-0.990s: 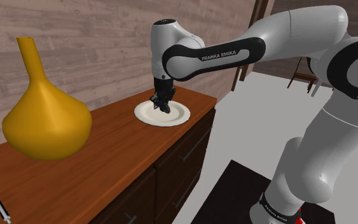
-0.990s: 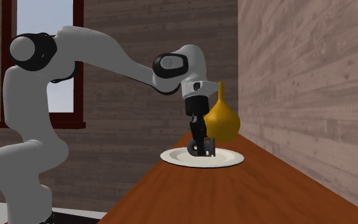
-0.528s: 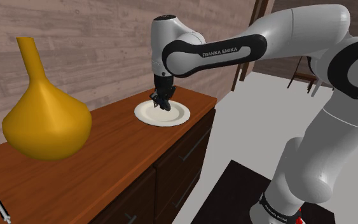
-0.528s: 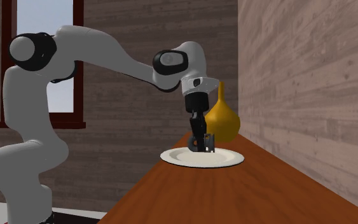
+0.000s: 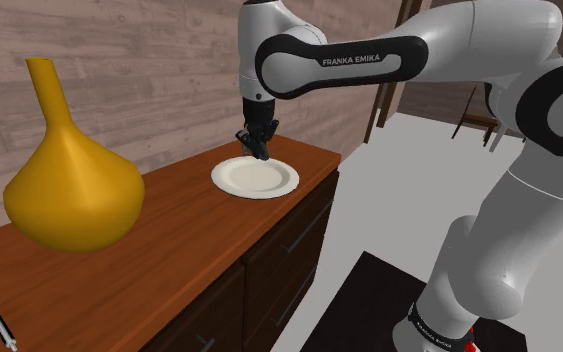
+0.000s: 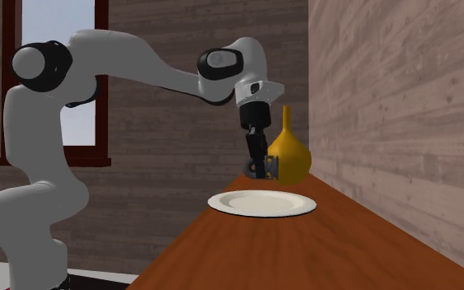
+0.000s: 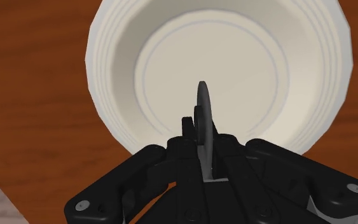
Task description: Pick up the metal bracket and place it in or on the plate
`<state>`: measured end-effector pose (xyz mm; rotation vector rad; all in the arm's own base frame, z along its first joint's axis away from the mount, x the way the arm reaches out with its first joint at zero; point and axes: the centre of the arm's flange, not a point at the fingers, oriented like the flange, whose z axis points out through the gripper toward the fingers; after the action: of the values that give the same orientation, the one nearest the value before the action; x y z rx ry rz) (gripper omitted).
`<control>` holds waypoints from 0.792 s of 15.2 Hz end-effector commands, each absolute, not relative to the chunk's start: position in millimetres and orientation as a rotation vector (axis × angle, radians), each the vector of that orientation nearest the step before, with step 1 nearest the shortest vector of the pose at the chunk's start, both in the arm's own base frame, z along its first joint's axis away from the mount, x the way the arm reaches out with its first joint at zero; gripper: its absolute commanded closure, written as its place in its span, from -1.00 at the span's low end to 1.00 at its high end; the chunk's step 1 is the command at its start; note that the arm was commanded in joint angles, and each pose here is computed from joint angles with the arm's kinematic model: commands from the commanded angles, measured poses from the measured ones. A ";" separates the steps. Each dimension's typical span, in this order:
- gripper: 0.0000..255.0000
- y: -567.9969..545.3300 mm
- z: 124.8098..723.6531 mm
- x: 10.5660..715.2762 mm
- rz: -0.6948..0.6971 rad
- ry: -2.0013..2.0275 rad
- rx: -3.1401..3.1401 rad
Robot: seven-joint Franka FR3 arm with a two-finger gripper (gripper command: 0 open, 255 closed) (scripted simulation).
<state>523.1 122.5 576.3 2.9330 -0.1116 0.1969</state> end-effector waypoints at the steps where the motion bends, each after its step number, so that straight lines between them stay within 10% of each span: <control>1: 1.00 122.9 587.0 523.3 0.196 -0.112 2.933; 12: 1.00 125.1 566.3 521.1 0.196 -0.112 2.933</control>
<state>520.6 126.2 572.7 2.9328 -0.1117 0.1955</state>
